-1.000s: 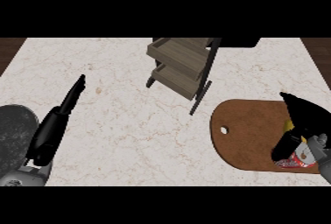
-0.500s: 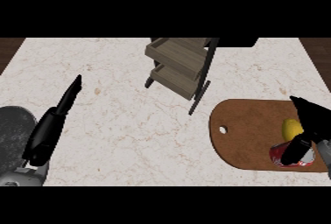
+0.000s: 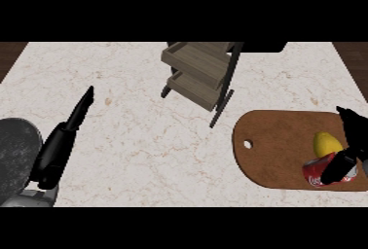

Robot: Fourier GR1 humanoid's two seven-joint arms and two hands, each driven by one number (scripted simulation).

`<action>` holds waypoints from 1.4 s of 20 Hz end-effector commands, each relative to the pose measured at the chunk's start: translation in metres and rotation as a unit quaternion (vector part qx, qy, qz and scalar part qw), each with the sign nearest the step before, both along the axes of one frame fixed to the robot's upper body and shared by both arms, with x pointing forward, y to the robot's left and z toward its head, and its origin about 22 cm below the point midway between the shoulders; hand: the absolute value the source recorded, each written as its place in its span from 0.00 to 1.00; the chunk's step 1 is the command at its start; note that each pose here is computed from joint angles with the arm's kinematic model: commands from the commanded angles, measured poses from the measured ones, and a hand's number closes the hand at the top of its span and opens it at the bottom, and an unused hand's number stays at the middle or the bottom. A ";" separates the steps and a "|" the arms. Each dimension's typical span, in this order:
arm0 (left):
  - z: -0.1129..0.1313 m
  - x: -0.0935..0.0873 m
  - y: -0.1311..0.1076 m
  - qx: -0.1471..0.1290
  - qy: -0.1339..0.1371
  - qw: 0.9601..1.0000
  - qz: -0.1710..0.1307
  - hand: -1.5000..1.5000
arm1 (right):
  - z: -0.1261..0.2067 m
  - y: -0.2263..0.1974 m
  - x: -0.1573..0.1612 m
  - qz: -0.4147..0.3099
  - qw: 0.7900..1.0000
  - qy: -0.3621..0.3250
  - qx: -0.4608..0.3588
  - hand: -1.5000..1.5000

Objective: Pick the lemon from the cutting board and place it in the tiered basket

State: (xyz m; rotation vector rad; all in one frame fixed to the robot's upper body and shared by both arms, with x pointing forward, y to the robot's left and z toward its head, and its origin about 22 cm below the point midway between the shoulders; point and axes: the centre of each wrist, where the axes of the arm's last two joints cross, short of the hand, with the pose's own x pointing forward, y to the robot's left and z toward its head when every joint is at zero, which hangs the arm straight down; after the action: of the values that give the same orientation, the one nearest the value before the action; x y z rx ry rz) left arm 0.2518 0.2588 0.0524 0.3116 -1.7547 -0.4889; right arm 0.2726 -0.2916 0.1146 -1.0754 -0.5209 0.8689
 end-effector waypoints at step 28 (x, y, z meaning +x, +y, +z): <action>0.002 -0.003 -0.001 0.000 0.006 1.000 -0.005 0.50 | -0.075 -0.021 0.014 -0.001 0.998 -0.029 0.054 1.00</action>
State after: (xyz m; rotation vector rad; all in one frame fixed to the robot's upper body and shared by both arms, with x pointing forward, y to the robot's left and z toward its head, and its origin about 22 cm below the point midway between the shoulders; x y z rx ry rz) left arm 0.2538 0.2590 0.0511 0.3027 -1.7515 -0.4916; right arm 0.2845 -0.3068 0.0514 -1.0089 -0.5534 0.7685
